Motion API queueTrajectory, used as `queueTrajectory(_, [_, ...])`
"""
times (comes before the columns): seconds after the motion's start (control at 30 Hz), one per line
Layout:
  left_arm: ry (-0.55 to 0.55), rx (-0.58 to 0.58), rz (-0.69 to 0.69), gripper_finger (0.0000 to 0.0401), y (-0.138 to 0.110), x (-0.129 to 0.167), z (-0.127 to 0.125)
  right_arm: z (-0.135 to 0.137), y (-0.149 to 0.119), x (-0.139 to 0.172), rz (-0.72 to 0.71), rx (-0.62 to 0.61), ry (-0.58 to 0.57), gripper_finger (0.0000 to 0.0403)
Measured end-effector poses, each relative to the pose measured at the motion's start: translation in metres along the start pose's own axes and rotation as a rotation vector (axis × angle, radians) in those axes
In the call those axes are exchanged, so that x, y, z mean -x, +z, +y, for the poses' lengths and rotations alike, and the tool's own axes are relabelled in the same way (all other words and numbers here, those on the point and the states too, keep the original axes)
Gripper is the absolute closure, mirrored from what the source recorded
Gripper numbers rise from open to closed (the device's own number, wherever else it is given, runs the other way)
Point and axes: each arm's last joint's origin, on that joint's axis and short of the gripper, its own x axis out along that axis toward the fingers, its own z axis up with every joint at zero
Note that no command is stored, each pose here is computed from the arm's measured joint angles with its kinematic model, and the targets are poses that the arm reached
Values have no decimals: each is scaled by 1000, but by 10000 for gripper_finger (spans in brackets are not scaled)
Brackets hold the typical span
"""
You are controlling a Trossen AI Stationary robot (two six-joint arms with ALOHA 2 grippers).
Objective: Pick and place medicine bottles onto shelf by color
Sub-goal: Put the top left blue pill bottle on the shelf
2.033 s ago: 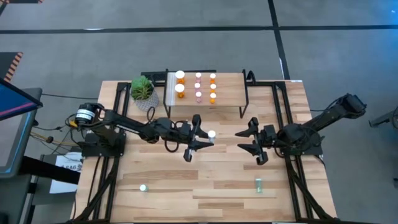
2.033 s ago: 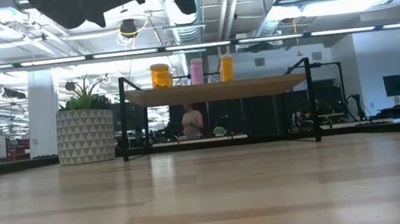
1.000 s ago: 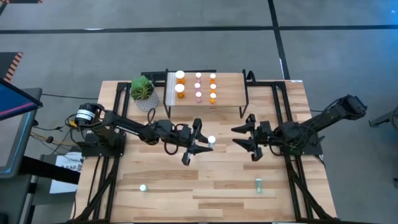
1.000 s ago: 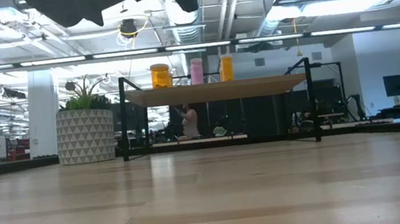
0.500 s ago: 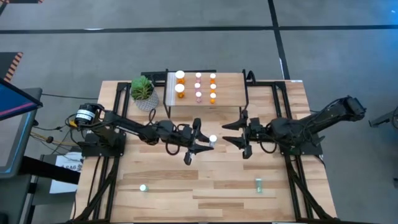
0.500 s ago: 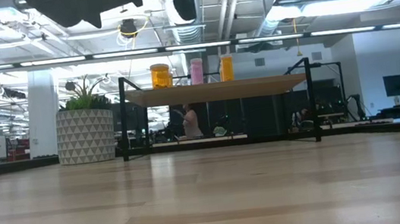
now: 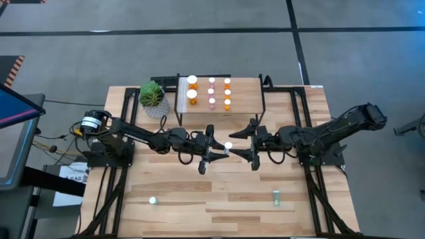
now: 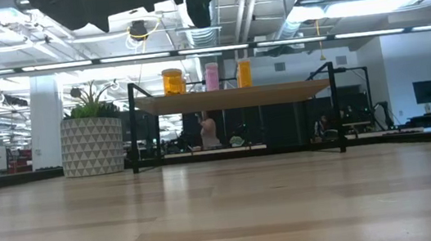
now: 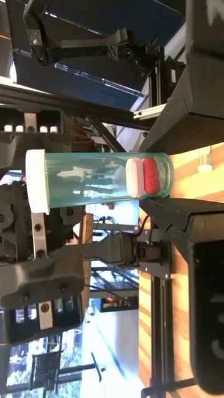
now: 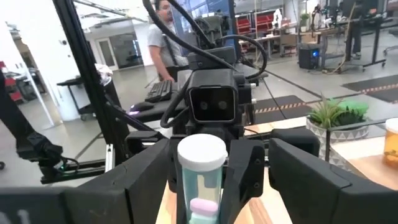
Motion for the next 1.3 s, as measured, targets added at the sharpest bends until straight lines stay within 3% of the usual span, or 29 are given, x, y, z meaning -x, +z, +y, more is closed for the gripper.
queueTrajectory(0.77, [17,-1,-1,313,0,0,0,-5,-1,-1,24,-19,17,127])
queueTrajectory(1.3, [19,0,-2,313,0,0,1,-4,-1,-1,29,0,41,220])
